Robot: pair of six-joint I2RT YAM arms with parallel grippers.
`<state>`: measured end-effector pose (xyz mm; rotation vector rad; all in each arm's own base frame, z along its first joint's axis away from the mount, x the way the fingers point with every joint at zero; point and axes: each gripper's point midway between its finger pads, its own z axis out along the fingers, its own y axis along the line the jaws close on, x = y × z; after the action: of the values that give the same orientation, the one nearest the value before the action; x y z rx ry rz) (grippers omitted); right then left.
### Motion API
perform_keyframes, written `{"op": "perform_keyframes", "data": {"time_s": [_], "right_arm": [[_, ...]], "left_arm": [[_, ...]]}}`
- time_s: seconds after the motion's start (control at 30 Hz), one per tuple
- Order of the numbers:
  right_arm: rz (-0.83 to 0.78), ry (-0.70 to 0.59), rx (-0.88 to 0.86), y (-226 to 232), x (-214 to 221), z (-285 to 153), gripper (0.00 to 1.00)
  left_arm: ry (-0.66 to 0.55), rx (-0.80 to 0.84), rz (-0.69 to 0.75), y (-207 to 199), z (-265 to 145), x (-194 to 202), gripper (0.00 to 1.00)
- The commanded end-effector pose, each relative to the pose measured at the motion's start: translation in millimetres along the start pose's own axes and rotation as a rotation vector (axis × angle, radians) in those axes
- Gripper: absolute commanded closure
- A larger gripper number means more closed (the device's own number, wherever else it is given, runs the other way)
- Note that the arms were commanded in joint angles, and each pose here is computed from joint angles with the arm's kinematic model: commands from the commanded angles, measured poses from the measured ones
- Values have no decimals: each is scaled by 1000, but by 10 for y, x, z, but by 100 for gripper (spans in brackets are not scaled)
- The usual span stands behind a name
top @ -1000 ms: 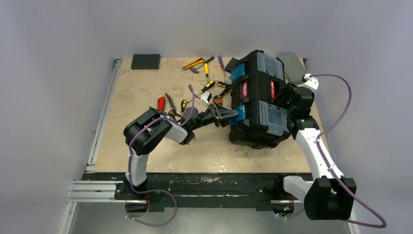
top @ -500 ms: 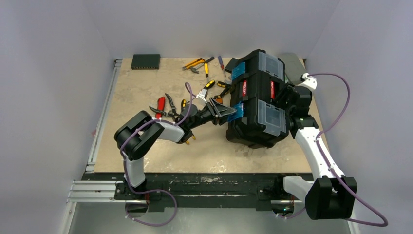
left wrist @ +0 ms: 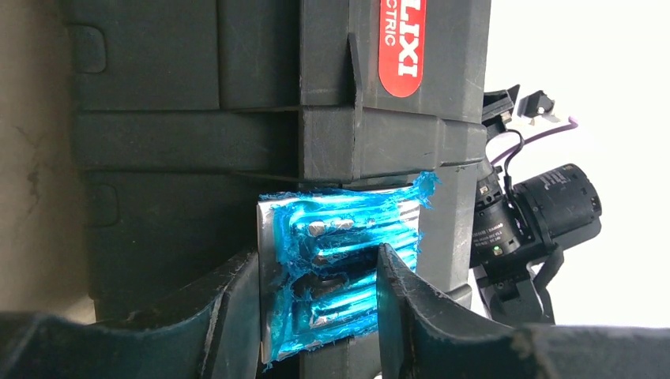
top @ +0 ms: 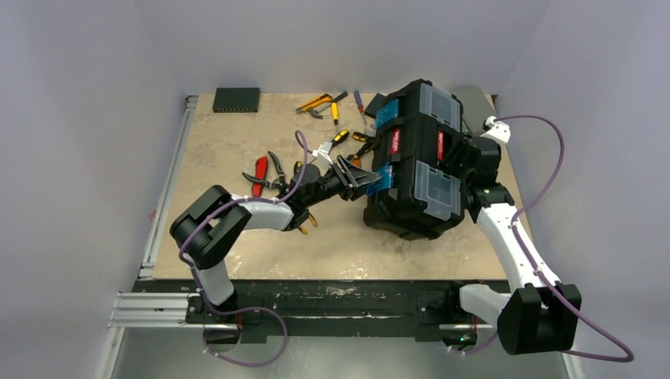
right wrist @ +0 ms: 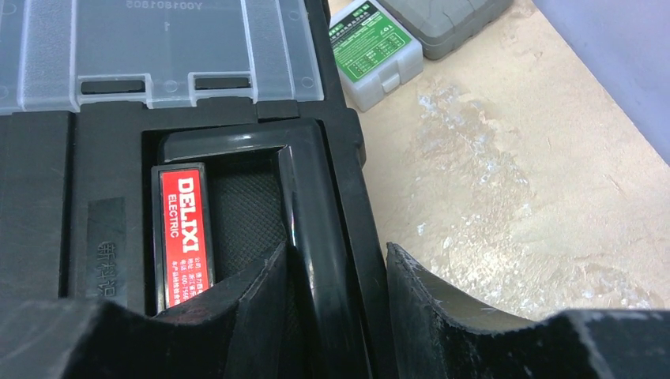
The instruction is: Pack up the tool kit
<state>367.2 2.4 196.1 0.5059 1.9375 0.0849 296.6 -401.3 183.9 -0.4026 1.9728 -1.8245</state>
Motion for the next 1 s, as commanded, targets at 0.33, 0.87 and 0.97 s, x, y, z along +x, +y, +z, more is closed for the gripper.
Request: {"op": "perform_keyframes", "data": {"time_s": [0.33, 0.87, 0.97], "right_arm": [[-106, 589, -282, 557, 1534, -559, 100], [-104, 596, -286, 567, 1568, -547, 99], [-90, 617, -339, 657, 1602, -578, 84]], "left_arm": [[-32, -331, 276, 482, -148, 59, 100], [-45, -376, 310, 522, -219, 34, 100], [-37, -364, 266, 572, -245, 20, 79]]}}
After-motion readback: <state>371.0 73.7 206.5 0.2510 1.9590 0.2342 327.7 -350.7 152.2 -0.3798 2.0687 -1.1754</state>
